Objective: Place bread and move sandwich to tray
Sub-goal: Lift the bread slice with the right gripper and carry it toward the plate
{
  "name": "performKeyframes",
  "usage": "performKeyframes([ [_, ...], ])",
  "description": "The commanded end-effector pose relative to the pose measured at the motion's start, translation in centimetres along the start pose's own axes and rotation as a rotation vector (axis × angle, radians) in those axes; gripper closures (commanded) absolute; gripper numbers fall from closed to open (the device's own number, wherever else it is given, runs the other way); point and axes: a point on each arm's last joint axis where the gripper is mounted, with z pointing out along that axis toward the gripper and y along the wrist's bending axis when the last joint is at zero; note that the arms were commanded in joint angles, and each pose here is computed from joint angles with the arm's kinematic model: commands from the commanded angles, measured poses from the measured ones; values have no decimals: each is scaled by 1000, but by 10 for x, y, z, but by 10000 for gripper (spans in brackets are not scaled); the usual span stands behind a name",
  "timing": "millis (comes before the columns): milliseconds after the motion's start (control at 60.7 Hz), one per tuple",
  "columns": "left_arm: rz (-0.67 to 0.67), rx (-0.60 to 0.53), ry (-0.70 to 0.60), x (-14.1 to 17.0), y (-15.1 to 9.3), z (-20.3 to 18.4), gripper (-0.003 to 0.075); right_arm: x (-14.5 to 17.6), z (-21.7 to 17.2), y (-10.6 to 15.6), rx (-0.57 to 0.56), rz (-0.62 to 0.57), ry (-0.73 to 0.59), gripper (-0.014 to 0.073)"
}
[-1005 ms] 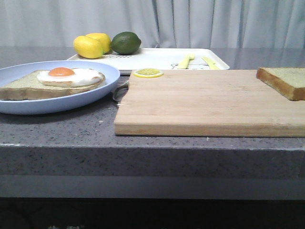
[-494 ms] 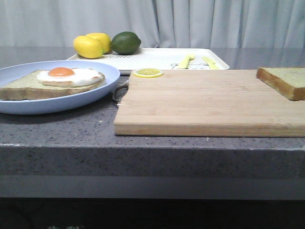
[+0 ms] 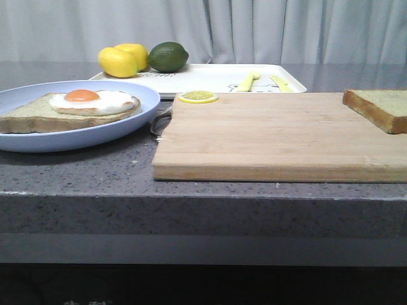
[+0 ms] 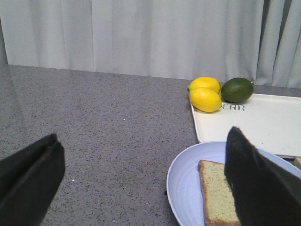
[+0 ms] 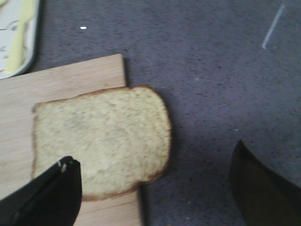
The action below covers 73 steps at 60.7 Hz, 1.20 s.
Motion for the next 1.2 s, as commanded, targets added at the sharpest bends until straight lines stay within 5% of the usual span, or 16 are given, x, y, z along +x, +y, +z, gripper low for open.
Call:
performKeyframes([
  [0, -2, 11, -116, -20, -2, -2, 49, -24, 8, -13, 48, 49, -52, -46],
  [165, -2, 11, -116, -20, -2, -2, 49, -35, 44, -29, 61, 102, 78, -46],
  [593, -4, 12, -116, -20, -2, -2, 49, -32, 107, -31, -291, 164, 279, -46],
  [824, -4, 12, -116, -20, -2, -2, 49, -27, 120, -30, -324, 192, 321, -29],
  [906, -4, 12, -116, -20, -2, -2, 49, -27, 120, -30, -326, 193, 323, 80],
  [1071, -4, 12, -116, -20, -2, -2, 49, -28, 119, -29, -340, 209, 314, 484],
  [1187, -4, 12, -116, -20, -2, -2, 49, -32, 111, -26, -349, 206, 293, 643],
])
